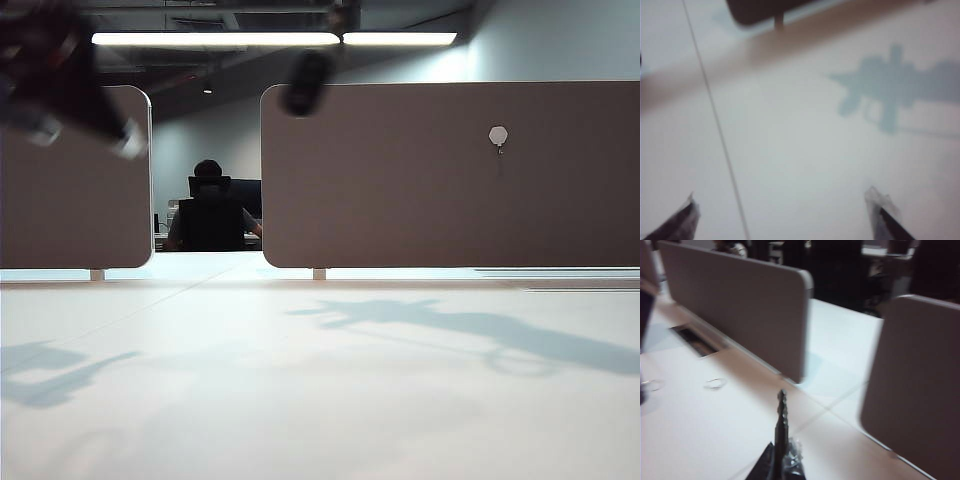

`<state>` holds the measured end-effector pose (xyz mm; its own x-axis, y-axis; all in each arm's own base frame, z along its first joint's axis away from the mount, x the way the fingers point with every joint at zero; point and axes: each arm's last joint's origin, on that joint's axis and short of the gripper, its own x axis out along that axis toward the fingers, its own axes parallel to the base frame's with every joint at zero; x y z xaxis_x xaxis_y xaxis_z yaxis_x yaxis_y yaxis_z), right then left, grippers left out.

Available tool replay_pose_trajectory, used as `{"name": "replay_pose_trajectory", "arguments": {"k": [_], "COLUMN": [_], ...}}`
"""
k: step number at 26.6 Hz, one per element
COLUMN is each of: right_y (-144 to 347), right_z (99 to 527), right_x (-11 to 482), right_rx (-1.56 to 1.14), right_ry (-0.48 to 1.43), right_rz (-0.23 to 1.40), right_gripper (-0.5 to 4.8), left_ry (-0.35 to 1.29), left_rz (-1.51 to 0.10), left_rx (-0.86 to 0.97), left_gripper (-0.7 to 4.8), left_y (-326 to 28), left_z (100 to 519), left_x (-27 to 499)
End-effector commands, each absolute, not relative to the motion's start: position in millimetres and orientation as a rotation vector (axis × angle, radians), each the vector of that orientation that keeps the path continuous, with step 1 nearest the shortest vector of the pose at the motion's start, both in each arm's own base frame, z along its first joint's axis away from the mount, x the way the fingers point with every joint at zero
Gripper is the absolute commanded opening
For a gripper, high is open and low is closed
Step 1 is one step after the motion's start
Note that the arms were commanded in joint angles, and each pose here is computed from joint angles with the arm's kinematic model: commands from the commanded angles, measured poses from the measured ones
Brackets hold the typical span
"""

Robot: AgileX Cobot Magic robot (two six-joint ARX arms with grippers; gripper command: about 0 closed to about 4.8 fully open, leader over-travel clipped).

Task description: Hang the bunch of keys on the hook.

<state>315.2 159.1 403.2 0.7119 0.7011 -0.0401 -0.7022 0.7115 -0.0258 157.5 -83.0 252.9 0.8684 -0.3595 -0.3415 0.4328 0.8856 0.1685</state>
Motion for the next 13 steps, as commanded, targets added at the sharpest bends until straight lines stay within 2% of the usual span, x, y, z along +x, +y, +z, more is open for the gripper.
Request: {"name": "replay_pose_trajectory", "arguments": {"k": [1, 10, 13], "right_y": [122.5, 33.5, 13.5], "right_z": [413.0, 403.9, 394.5], "right_x": [325.4, 374.9, 400.1], "right_rx": [-0.025, 0.062, 0.099], "right_ry": [-0.017, -0.144, -0.133], "right_rz": [0.688, 0.472, 0.438], "right_gripper": [-0.02, -0.02, -0.02], "left_ry": [0.106, 0.132, 0.140], "left_rz": [-0.424, -0.443, -0.443], "left_rx": [0.153, 0.103, 0.104], "left_gripper": [4.66, 4.67, 4.67], "left_y": [-88.7, -114.3, -124.7], "left_z": [275.5, 297.1, 297.4], "left_x": [166.7, 211.9, 230.8]}}
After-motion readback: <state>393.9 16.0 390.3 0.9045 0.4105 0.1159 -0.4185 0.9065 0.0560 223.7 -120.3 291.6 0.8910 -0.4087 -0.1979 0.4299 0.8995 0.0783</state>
